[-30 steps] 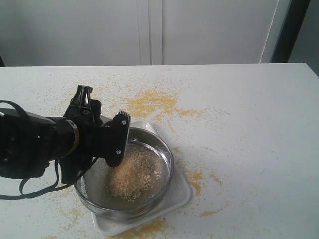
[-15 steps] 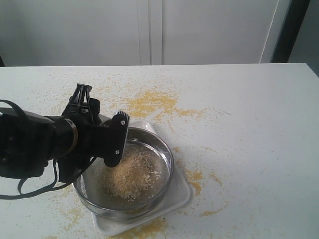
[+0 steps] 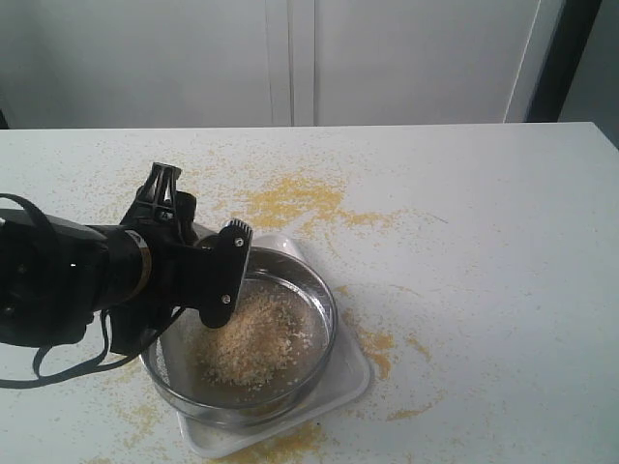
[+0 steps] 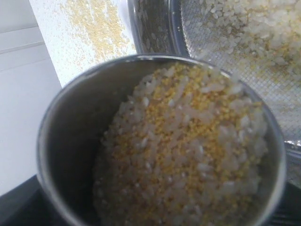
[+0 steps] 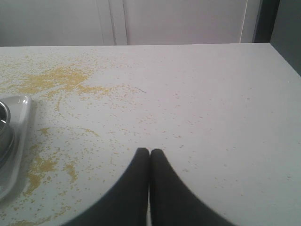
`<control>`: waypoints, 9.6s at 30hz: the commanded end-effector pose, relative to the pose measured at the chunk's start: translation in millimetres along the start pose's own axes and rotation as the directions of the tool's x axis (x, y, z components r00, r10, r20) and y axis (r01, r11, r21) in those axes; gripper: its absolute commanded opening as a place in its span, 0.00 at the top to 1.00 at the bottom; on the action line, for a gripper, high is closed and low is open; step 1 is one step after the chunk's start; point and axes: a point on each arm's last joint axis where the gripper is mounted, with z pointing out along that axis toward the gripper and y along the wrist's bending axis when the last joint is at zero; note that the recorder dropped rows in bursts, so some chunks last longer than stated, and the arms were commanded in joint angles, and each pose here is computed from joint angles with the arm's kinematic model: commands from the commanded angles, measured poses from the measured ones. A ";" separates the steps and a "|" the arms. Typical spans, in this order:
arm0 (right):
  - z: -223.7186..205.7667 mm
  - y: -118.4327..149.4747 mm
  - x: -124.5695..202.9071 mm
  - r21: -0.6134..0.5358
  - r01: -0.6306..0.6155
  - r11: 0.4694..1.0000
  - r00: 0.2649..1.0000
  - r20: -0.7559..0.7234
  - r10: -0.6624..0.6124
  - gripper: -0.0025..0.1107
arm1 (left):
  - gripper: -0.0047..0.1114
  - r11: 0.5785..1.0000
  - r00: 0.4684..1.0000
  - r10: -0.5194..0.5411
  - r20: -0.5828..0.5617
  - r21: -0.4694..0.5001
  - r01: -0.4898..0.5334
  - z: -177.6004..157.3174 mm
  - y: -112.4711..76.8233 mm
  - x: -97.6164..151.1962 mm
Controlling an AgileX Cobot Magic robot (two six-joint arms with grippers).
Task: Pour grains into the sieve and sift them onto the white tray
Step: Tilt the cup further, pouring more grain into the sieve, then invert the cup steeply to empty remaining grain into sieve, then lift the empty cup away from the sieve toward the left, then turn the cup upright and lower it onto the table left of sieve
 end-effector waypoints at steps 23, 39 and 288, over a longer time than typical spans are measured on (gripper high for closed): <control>0.1 -0.2 0.8 0.000 0.004 1.000 1.000 0.009 -0.004 0.98 | 0.96 0.993 0.993 0.096 -0.070 -0.063 -0.100 -12.2 7.2 -5.8; 0.1 -0.2 0.8 0.000 0.004 1.000 1.000 0.009 -0.004 0.98 | 0.96 0.984 0.981 0.134 -0.140 -0.097 -0.148 -13.2 11.4 -0.2; 0.1 -0.2 0.8 0.000 0.003 1.000 1.000 0.009 -0.003 0.98 | 0.96 -0.022 -0.054 -0.954 0.295 0.111 0.994 138.8 -7.8 94.2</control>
